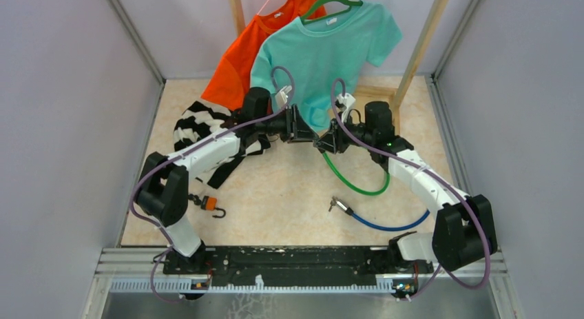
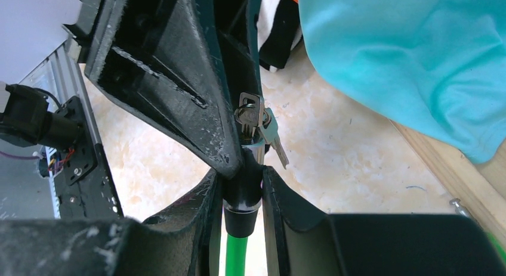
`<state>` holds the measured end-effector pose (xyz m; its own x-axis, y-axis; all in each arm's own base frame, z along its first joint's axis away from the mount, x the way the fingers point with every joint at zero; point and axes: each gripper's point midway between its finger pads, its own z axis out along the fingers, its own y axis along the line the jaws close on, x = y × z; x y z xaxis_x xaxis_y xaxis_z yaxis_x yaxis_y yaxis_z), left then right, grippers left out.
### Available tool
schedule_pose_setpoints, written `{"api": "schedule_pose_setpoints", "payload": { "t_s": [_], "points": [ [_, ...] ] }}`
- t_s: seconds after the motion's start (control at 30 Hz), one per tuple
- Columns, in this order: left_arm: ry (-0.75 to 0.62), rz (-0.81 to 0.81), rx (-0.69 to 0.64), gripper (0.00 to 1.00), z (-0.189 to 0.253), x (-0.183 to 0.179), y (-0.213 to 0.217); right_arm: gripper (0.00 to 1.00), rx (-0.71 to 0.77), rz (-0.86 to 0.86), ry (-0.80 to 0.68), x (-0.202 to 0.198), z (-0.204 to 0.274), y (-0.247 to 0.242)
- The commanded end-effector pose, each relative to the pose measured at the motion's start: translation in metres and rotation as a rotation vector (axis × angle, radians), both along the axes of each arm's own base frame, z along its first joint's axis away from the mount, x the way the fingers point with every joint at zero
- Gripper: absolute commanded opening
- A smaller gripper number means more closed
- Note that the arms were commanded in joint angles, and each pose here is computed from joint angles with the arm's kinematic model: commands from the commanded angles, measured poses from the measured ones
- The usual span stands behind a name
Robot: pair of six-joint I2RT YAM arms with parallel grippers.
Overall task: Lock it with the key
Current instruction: Pick up the lock from the center of the board.
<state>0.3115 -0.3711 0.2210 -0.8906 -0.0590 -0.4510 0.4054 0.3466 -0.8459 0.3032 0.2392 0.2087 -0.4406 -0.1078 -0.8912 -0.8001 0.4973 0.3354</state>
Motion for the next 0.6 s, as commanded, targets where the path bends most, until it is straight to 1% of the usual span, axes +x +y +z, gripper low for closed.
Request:
{"api": "schedule_pose_setpoints", "payload": {
  "t_s": [0.0,0.17,0.23,0.3,0.37,0.43,0.5,0.57],
  "points": [
    [0.016,-0.019,-0.021,0.41,-0.003,-0.006,-0.004,0.05,0.076,0.073,-0.219,-0.002,0.050,0.011],
    [0.037,-0.024,-0.037,0.34,-0.006,-0.009,-0.004,0.05,0.078,0.057,-0.215,0.000,0.048,0.010],
    [0.031,-0.033,-0.049,0.26,-0.005,-0.010,-0.004,0.05,0.080,0.049,-0.213,0.002,0.049,0.010],
    [0.014,-0.045,-0.062,0.12,-0.003,-0.012,-0.005,0.08,0.075,0.034,-0.210,0.004,0.048,0.008],
    [-0.012,-0.049,-0.066,0.00,0.000,-0.011,-0.004,0.16,0.058,0.013,-0.204,0.006,0.045,0.006],
    [-0.042,-0.053,-0.069,0.00,0.004,-0.010,-0.002,0.27,0.035,-0.002,-0.201,0.007,0.040,0.003],
    [-0.075,-0.055,-0.077,0.00,0.009,-0.008,0.001,0.43,0.005,-0.012,-0.203,0.006,0.034,-0.002],
    [-0.117,-0.062,-0.088,0.00,0.017,-0.005,0.004,0.54,-0.025,-0.010,-0.207,0.004,0.028,-0.005]
  ]
}}
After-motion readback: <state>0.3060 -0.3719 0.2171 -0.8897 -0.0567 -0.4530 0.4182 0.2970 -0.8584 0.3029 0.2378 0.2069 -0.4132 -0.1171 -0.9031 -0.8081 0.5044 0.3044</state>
